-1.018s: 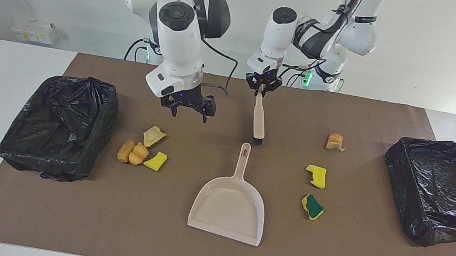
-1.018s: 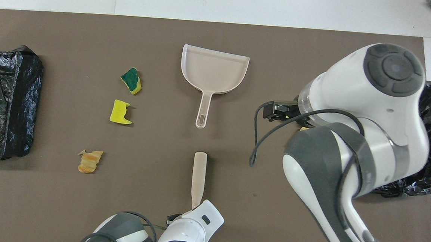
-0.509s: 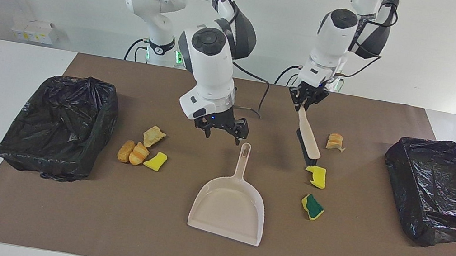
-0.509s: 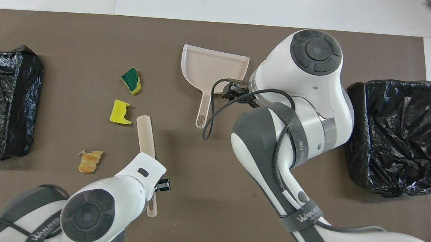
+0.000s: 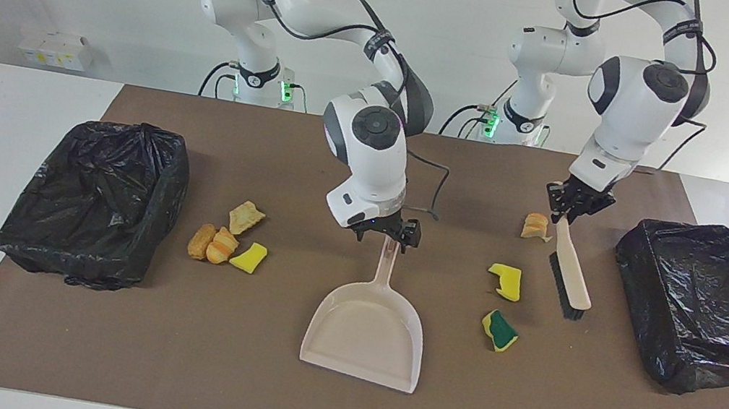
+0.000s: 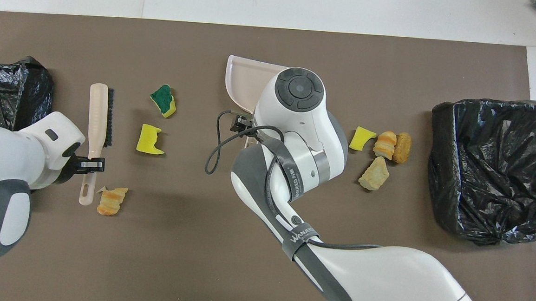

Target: Sweep and dump trash in bin

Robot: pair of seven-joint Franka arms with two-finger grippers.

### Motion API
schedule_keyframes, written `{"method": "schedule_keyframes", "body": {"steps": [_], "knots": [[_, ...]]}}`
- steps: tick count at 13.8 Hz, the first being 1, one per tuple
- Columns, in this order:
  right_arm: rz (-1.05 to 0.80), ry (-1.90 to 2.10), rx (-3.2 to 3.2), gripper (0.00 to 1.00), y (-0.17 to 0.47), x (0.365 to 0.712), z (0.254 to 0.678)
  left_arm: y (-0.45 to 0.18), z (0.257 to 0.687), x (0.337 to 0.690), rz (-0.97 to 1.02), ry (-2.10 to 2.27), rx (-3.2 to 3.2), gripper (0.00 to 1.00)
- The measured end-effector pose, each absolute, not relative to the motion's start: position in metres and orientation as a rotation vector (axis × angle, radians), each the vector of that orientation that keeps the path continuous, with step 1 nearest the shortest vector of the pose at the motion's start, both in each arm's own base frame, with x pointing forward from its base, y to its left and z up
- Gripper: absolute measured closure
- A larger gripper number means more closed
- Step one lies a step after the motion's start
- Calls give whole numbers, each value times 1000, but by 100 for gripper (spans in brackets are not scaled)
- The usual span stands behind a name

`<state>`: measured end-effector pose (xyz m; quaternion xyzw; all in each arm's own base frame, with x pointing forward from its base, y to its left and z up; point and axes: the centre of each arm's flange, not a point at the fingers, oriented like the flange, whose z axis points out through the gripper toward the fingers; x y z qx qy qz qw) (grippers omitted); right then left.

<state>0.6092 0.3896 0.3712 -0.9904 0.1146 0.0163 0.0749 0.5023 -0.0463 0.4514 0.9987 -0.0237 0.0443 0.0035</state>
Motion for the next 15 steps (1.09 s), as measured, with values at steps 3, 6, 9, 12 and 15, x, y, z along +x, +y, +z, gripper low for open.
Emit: {"method": "schedule_keyframes", "body": {"steps": [3, 6, 9, 12, 15], "knots": [[25, 335, -2963, 11, 396, 610, 368, -24, 457, 532, 185, -237, 3124, 74], [-14, 329, -2963, 11, 397, 614, 361, -25, 432, 558, 223, -380, 3106, 74], [-38, 313, -2984, 27, 398, 617, 345, -27, 394, 574, 228, -638, 3069, 74], [-50, 302, -2991, 44, 400, 617, 346, -30, 382, 577, 200, -958, 3002, 74], [-50, 300, -2992, 69, 400, 617, 349, -31, 379, 575, 136, -1326, 2938, 74]]}}
